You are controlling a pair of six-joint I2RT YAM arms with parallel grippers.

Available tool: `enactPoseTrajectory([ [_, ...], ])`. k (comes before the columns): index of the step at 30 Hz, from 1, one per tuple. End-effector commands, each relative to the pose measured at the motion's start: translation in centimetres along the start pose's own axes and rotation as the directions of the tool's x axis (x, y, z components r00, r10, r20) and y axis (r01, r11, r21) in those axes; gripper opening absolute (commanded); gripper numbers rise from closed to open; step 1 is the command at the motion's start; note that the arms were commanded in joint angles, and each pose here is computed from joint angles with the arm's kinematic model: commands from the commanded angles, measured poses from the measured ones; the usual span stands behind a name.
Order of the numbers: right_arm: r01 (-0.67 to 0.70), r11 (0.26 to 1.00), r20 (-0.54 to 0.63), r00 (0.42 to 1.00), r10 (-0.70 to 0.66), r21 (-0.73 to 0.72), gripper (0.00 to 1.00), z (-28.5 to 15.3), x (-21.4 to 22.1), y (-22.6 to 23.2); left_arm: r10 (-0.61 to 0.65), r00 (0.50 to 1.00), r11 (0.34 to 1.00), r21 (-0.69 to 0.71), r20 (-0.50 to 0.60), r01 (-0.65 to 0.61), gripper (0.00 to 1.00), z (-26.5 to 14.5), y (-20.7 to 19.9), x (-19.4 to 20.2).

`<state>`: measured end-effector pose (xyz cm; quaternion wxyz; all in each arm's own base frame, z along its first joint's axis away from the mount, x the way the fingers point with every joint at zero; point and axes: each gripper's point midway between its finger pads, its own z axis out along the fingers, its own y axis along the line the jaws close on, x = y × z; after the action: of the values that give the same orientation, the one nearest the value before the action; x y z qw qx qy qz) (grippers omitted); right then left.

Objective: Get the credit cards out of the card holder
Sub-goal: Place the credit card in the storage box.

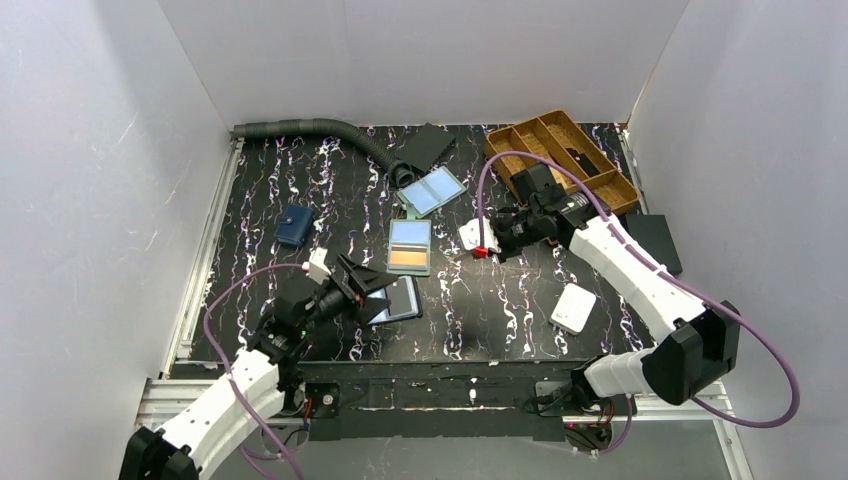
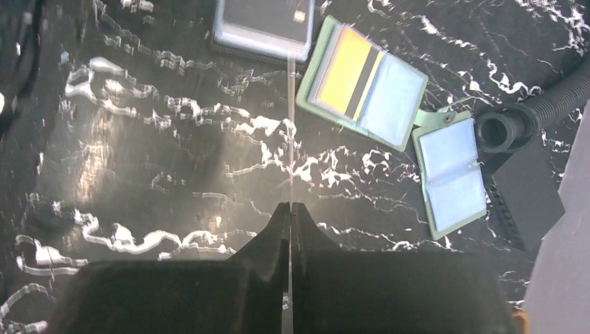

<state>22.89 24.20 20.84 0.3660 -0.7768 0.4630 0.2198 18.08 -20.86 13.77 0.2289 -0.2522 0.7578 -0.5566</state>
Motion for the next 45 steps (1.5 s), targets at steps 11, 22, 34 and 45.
enactPoseTrajectory([
  [11, 0.367, 0.930, -0.148, 0.918, -0.367, -0.026, 0.01, -1.7, -1.6, -3.9, -0.309, 0.939, 0.940, 0.105, -0.149, 0.325, 0.96, 4.8, -11.7, 0.0],
  [22, 0.379, 0.925, -0.137, 0.916, -0.377, -0.013, 0.01, -0.2, -2.7, -4.7, -0.470, 0.856, 0.868, 0.060, -0.217, 0.492, 0.84, 9.2, -13.1, 0.7],
  [34, 0.365, 0.931, -0.140, 0.921, -0.364, -0.020, 0.01, 0.5, -2.5, -4.2, -0.477, 0.832, 0.840, 0.131, -0.283, 0.526, 0.06, 11.1, -14.4, 1.2],
  [45, 0.356, 0.916, -0.056, 0.927, -0.372, -0.187, 0.98, -1.1, -2.7, 1.5, -0.378, 0.893, 0.848, 0.297, -0.244, 0.440, 0.00, 10.6, -14.1, -0.1],
])
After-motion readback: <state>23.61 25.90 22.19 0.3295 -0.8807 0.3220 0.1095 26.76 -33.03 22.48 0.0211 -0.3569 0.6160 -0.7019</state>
